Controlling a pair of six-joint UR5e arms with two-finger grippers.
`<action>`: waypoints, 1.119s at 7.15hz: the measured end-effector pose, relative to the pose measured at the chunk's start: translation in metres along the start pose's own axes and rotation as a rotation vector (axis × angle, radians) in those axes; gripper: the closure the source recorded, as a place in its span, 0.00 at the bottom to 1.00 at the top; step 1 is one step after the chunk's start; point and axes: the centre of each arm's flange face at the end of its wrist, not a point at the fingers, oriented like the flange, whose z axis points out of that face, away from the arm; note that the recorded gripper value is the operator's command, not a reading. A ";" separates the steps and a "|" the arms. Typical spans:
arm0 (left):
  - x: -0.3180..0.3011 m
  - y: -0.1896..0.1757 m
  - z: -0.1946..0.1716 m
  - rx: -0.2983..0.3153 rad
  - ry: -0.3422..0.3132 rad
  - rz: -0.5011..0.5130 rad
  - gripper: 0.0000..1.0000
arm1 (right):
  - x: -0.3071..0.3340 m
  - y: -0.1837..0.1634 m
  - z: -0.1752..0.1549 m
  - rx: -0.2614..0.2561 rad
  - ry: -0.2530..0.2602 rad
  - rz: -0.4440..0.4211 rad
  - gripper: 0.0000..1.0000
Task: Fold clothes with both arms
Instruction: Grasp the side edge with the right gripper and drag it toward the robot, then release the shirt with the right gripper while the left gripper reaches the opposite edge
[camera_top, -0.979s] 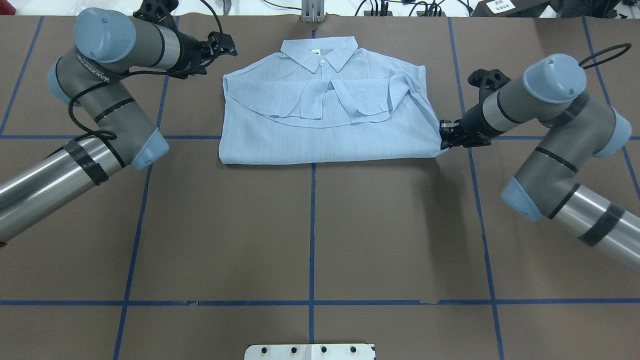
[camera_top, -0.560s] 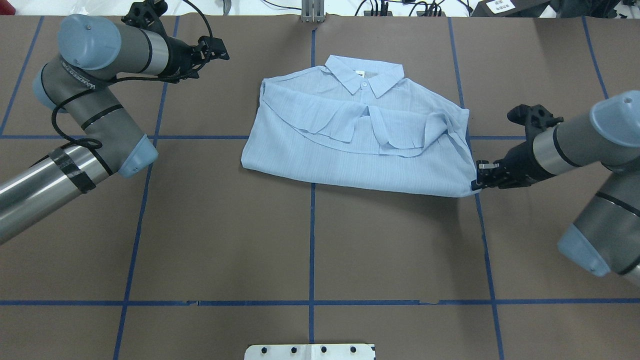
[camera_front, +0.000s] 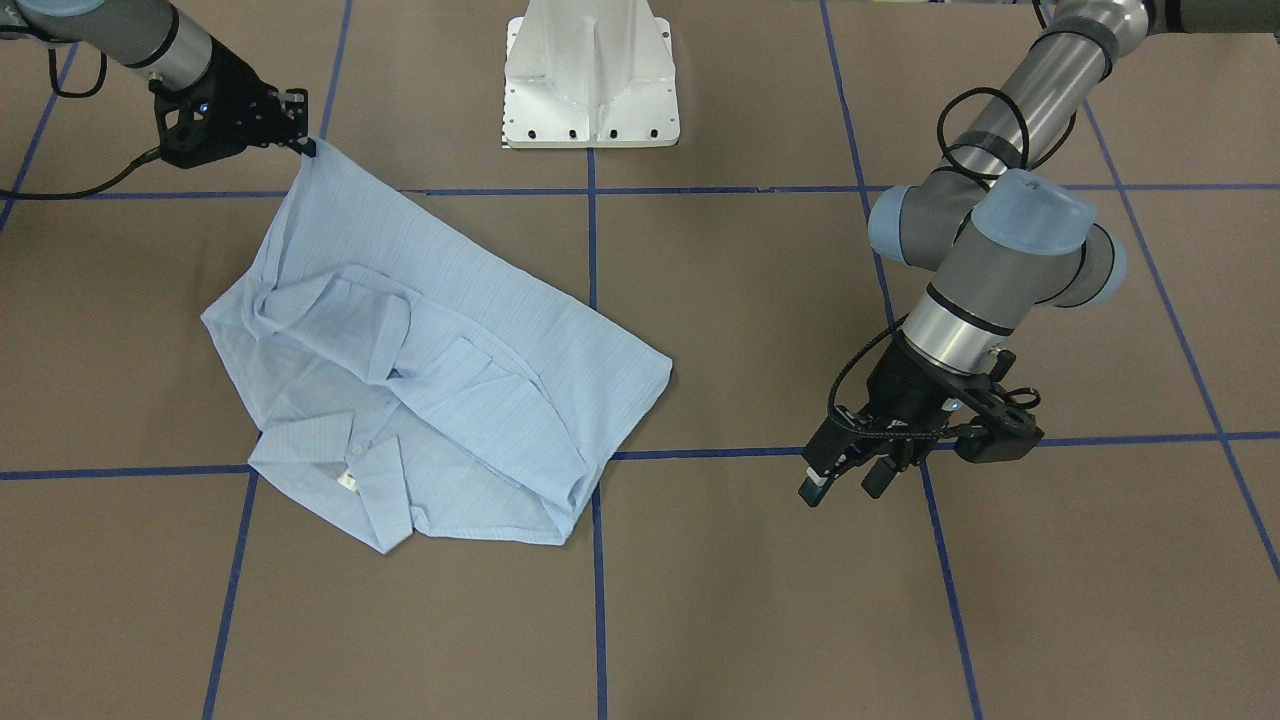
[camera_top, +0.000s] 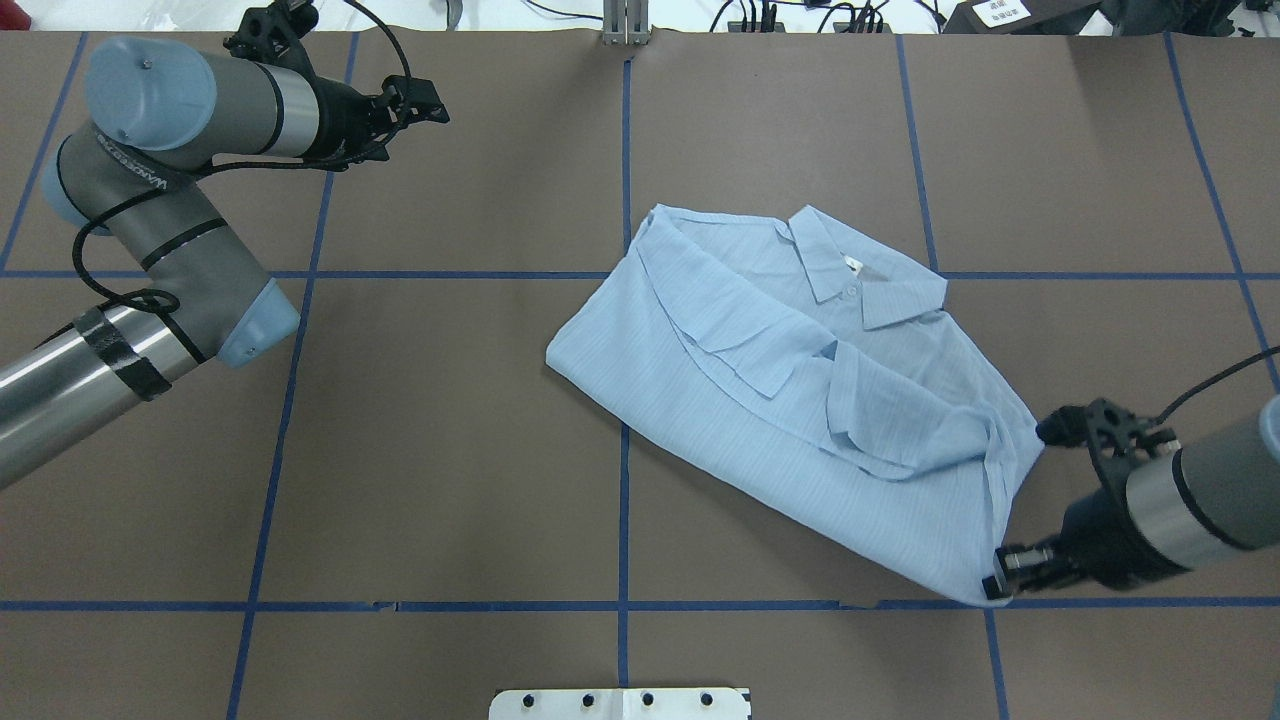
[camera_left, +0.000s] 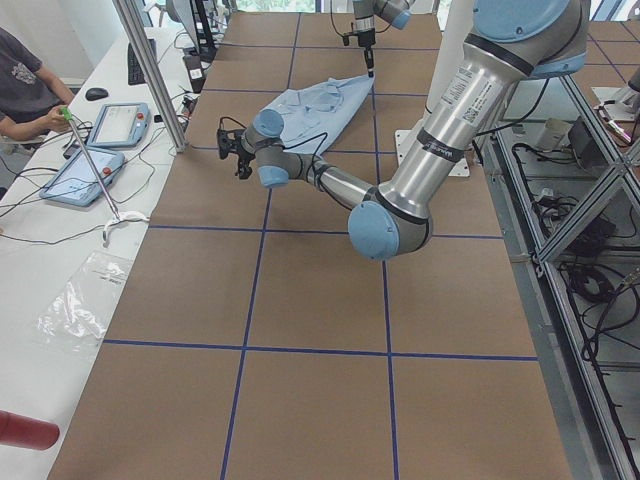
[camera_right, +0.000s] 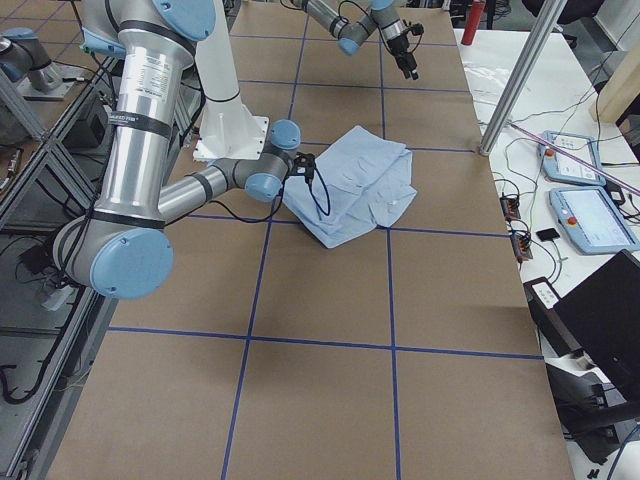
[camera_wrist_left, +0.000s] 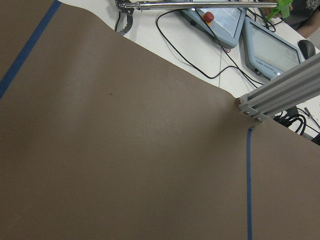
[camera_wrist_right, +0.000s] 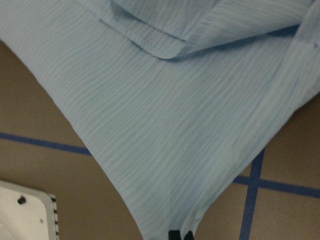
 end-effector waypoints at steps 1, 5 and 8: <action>0.000 0.000 -0.002 0.000 0.003 -0.001 0.00 | -0.014 0.027 0.017 -0.066 0.002 -0.031 0.01; 0.027 0.029 -0.012 -0.057 0.049 0.000 0.00 | -0.070 0.019 0.036 0.070 -0.041 -0.107 0.00; 0.075 0.169 -0.005 -0.228 0.047 -0.148 0.04 | -0.072 -0.048 -0.020 0.342 -0.065 -0.056 0.00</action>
